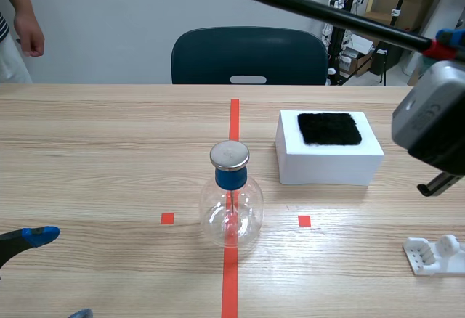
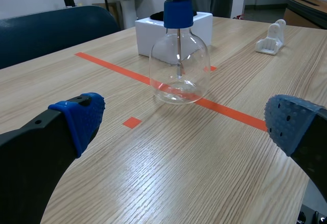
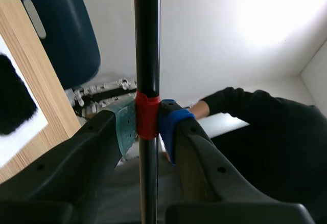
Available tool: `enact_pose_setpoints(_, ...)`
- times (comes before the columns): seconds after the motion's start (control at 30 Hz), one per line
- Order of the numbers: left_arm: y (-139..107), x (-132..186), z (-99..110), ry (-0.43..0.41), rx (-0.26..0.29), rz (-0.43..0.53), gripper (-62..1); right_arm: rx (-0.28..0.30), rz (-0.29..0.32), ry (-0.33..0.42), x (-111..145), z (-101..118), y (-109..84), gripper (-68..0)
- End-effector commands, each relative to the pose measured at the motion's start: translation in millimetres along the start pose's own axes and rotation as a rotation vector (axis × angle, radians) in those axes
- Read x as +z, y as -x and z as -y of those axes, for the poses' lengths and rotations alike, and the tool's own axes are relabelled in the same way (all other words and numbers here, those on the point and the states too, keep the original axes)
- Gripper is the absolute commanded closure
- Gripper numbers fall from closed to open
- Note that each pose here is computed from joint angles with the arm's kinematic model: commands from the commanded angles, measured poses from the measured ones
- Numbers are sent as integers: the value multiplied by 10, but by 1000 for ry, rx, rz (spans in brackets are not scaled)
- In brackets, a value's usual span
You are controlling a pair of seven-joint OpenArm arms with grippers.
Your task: Do the electroscope experiment. move the rod toward and away from the electroscope
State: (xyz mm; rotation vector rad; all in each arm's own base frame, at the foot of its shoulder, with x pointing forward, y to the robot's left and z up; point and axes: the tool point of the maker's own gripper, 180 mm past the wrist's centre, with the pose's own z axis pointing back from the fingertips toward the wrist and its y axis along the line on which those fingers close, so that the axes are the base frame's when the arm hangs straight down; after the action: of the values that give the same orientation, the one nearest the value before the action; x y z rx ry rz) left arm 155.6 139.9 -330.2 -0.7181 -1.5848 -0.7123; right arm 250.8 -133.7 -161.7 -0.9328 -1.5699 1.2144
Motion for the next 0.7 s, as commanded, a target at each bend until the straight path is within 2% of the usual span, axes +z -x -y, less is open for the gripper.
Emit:
enact_pose_setpoints(0.0,-131,5,-42,-11,-12,58,-623,22,3,30,-26,92,5,-2)
enact_pose_setpoints(0.17,-131,5,-42,-11,-12,58,-623,45,-53,85,-130,254,135,-2)
enact_pose_setpoints(0.27,-131,5,-42,-11,-12,58,-623,72,-66,108,-187,344,184,-2)
enact_pose_setpoints(0.37,-131,5,-42,-11,-12,58,-623,155,-38,107,-226,380,149,-2)
enact_pose_setpoints(0.5,-131,5,-42,-11,-12,58,-623,260,1,64,-255,304,78,-2)
enact_pose_setpoints(0.67,-131,5,-42,-11,-12,58,-623,342,46,0,-262,142,-27,-1)
